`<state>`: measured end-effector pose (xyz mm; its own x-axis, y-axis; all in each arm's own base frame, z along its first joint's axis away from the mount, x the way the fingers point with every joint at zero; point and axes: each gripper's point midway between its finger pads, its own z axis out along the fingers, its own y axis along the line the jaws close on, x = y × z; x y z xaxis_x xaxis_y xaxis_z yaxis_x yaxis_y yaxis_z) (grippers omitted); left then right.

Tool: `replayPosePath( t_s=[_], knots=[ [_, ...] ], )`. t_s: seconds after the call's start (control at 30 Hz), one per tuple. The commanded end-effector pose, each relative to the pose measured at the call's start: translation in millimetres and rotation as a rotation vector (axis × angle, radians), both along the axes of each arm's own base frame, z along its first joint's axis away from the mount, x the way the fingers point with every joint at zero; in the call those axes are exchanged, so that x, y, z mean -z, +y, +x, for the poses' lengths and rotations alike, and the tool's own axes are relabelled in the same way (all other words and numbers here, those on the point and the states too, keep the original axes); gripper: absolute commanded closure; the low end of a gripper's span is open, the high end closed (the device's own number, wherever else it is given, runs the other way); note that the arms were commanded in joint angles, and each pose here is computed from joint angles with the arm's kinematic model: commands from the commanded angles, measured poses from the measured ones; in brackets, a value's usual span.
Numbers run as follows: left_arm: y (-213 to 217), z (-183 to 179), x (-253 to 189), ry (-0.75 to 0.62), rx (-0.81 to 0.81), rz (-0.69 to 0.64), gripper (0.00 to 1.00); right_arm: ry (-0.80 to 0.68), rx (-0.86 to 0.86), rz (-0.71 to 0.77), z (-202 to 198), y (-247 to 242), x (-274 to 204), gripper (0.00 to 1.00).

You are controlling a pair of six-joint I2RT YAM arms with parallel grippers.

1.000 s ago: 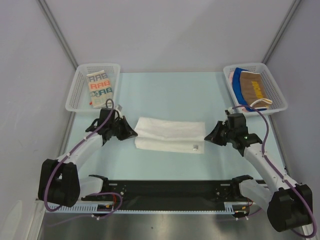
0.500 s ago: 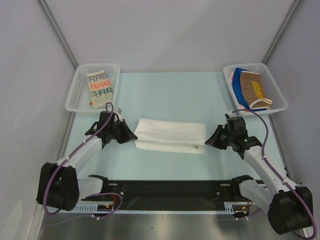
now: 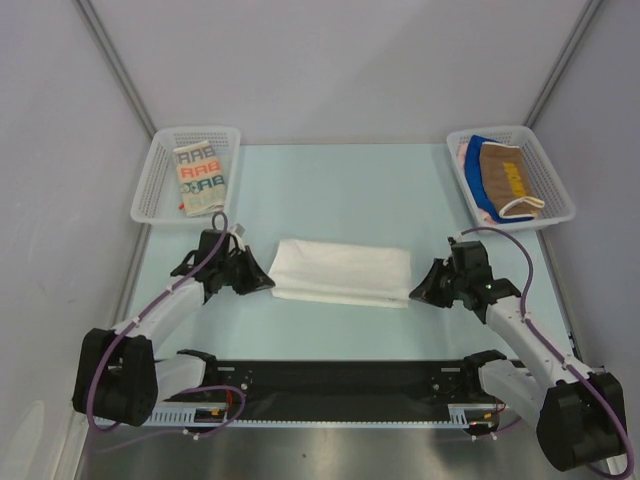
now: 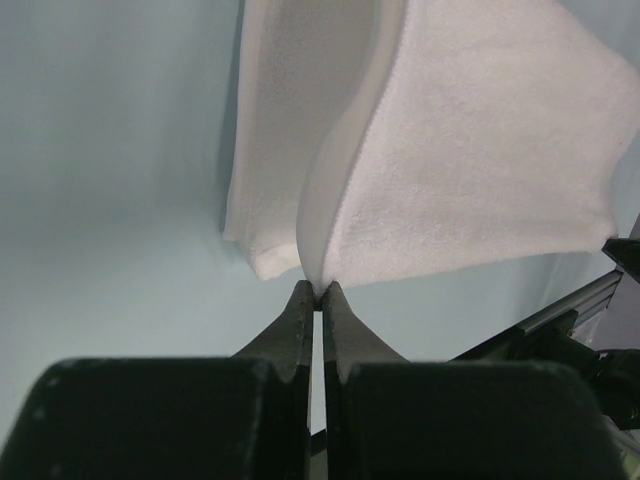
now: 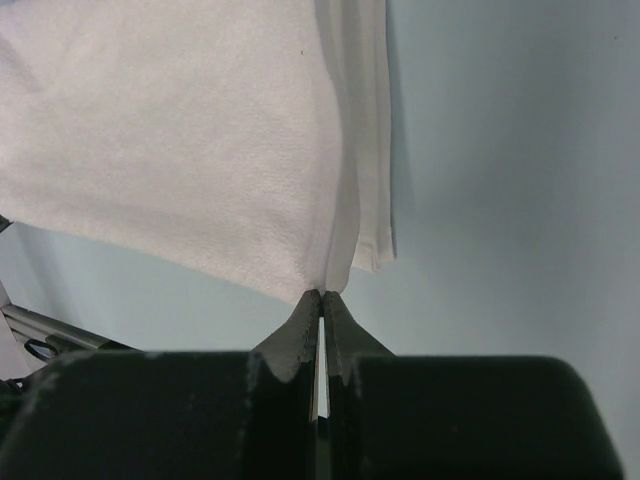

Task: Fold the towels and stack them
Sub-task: Fold the towel

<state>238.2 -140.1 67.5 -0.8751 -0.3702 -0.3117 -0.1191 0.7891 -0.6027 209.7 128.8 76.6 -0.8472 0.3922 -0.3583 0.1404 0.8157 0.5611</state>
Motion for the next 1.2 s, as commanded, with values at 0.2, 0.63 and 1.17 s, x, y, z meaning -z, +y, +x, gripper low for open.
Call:
replayPosePath(
  t_s=[0.2, 0.63, 1.17],
  knots=[
    [-1, 0, 15, 0.008, -0.007, -0.020, 1.00, 0.006, 0.016, -0.002, 1, 0, 14, 1.00],
    [0, -6, 42, 0.062, -0.031, -0.021, 1.00, 0.053, 0.026, -0.019, -4, -2, 42, 1.00],
    [8, 17, -38, -0.146, -0.018, 0.030, 0.60, -0.042, 0.021, -0.002, 9, -1, -15, 0.48]
  ],
)
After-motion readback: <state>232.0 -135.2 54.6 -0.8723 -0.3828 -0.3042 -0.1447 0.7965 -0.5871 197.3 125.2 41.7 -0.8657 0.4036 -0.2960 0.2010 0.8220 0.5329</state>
